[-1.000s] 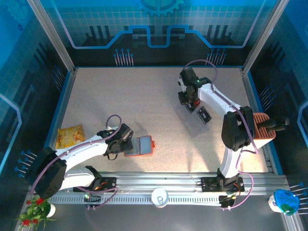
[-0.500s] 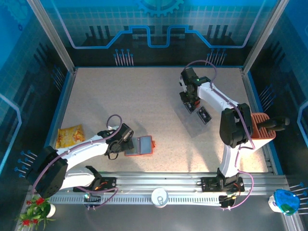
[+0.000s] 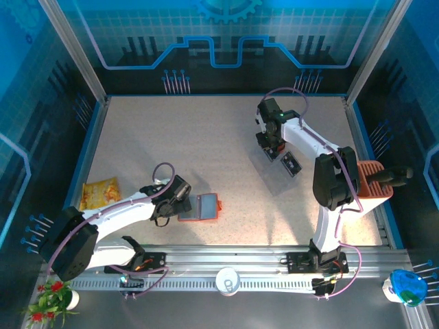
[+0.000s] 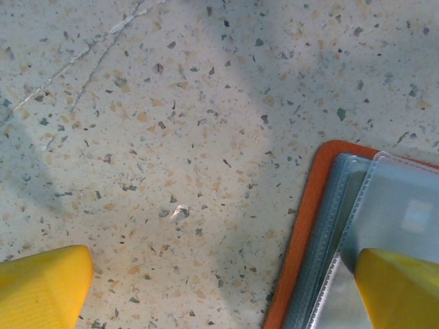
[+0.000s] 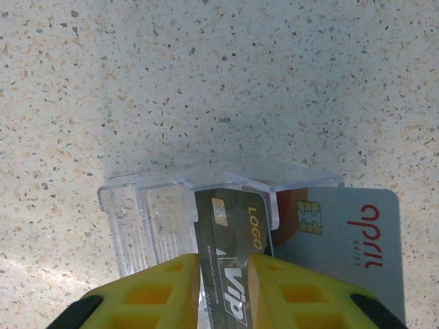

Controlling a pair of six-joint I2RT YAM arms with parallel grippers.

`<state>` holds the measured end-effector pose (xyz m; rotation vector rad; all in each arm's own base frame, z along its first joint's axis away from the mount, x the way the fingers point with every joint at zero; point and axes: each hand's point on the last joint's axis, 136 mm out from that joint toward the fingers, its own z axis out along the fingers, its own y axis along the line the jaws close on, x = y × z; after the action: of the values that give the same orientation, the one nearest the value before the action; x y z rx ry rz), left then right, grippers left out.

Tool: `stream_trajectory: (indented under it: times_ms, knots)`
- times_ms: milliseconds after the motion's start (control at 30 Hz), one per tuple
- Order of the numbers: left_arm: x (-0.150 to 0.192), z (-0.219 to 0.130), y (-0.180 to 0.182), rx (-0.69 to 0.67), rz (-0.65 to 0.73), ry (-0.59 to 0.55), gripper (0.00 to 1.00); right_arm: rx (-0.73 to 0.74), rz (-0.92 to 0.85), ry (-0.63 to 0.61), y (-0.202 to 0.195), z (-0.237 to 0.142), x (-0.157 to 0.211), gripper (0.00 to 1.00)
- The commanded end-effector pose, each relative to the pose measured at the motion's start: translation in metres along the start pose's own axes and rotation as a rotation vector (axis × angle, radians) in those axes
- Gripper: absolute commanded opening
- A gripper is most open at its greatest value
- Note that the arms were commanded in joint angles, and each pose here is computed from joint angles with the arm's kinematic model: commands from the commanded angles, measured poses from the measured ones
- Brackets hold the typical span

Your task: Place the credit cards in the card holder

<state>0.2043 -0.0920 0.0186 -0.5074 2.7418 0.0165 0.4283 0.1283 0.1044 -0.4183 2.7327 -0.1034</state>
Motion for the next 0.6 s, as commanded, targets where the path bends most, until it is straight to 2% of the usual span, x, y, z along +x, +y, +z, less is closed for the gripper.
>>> stream_trajectory:
  times_ms: [0,200,567]
  knots:
    - [0.011,0.006,0.010,-0.043,0.000,0.048,0.99,0.000,-0.002,-0.028,-0.006,-0.016,-0.002,0.29]
    - [0.010,0.006,0.009,-0.041,-0.002,0.050,0.99,0.046,0.002,-0.061,-0.018,-0.031,-0.012,0.32]
    - [0.010,0.005,0.009,-0.036,0.000,0.046,0.99,0.063,0.008,0.010,-0.024,-0.007,0.005,0.33]
